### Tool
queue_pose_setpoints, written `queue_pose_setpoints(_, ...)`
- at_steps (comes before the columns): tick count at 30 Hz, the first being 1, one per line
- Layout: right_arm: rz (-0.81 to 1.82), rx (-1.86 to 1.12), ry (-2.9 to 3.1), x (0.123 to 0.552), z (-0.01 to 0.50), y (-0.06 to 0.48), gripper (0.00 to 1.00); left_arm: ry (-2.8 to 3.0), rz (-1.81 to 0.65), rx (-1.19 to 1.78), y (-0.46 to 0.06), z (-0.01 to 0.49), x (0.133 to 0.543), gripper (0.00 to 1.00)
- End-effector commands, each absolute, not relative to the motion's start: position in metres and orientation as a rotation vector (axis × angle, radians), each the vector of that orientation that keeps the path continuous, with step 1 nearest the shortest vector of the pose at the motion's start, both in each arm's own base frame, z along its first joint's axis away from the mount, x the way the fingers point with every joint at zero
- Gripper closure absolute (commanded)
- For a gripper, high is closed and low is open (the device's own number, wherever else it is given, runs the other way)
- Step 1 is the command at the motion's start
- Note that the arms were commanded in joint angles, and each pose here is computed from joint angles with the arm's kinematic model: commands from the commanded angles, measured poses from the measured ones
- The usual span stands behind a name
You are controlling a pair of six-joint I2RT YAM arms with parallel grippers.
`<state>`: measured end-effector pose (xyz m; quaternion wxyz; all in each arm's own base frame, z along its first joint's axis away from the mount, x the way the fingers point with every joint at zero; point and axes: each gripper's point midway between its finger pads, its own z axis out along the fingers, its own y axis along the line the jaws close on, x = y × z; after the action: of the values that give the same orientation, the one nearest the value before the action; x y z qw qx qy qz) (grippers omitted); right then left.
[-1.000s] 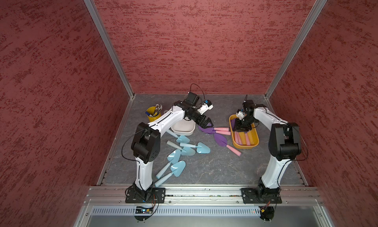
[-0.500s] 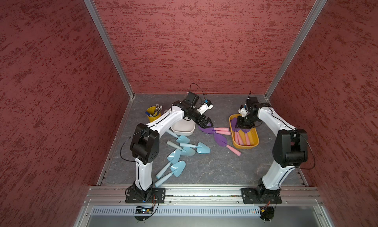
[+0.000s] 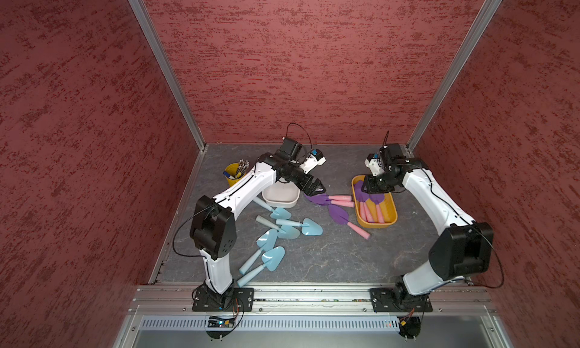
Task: Sort the small shovels by color and place them into the storage box
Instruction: Pick up the shovel from the center of the board.
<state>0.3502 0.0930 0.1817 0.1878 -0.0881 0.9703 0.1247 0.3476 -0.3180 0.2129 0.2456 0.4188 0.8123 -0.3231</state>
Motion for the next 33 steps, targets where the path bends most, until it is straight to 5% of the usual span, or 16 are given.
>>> queue_pose_setpoints(1, 0.31, -0.365, 2.718, 0.334, 0.187, 0.103, 0.63, 2.211, -0.886, 1.176, -0.3, 0.223, 0.332, 0.0)
queue_pose_setpoints(17, 0.144, -0.867, 2.867, 0.284, 0.155, 0.145, 0.65, 2.256, -0.926, 1.123, -0.218, 0.209, 0.28, 0.0)
queue_pose_setpoints(33, 0.005, -0.994, 3.01, 0.261, 0.088, 0.147, 0.65, 2.251, -1.083, 1.087, -0.215, 0.179, 0.257, 0.0)
